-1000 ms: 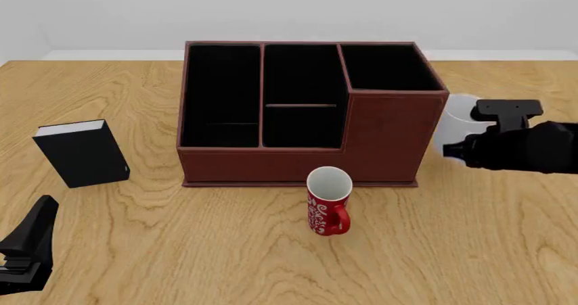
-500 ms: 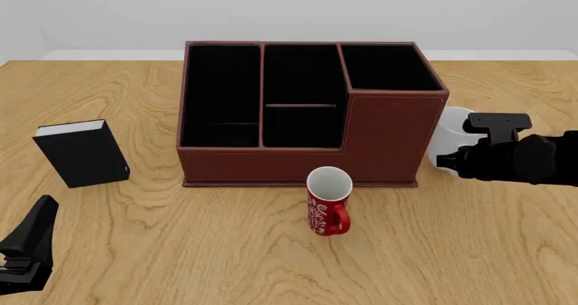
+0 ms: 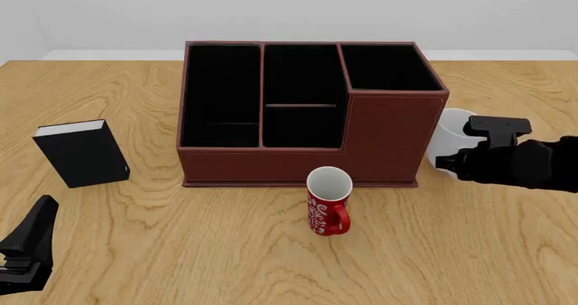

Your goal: Pick up the white mug and place it to the right of the caddy.

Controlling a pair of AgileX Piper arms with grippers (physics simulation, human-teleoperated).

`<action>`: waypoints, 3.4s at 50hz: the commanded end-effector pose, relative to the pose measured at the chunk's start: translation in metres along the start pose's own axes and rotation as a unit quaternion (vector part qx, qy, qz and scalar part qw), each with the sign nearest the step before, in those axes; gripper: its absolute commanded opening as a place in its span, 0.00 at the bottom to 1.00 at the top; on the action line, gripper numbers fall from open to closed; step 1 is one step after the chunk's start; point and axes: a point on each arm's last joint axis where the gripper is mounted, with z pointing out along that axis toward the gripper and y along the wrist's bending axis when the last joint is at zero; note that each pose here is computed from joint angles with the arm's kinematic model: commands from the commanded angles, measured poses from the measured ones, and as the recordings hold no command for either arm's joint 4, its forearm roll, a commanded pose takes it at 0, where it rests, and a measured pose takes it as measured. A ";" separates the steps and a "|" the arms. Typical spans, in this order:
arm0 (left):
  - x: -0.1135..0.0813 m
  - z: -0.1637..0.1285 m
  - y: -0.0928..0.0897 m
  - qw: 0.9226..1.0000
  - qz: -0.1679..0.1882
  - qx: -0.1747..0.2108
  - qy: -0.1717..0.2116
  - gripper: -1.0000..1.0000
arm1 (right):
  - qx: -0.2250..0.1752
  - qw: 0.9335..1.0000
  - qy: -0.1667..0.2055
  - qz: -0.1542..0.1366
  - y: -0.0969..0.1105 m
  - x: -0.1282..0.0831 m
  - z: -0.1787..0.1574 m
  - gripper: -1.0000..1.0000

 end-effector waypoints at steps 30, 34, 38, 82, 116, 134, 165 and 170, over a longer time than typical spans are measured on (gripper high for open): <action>0.000 0.000 0.000 1.000 0.000 0.000 0.000 1.00 | 0.004 1.000 0.024 -0.012 -0.005 0.016 0.019 1.00; 0.000 0.000 0.000 1.000 0.000 0.000 0.000 1.00 | 0.004 1.000 0.023 -0.012 -0.004 0.015 0.018 1.00; 0.000 0.000 0.000 1.000 0.000 0.000 0.000 1.00 | 0.004 1.000 0.023 -0.013 -0.005 0.016 0.018 1.00; 0.000 0.000 0.000 1.000 0.000 0.000 0.000 1.00 | -0.002 1.000 0.005 -0.009 0.001 0.015 -0.008 1.00; 0.000 0.000 0.000 1.000 0.000 0.000 0.000 1.00 | -0.001 1.000 -0.020 0.002 0.000 0.020 -0.043 1.00; 0.000 0.000 0.000 1.000 0.000 0.000 0.000 1.00 | -0.010 0.999 -0.033 0.009 0.005 0.025 -0.058 1.00; 0.000 0.000 0.000 1.000 0.000 0.000 0.000 1.00 | -0.007 0.998 -0.055 0.010 0.002 0.032 -0.087 1.00; 0.000 0.000 0.000 1.000 0.000 0.000 0.000 1.00 | -0.009 0.998 -0.063 0.009 0.003 0.032 -0.097 1.00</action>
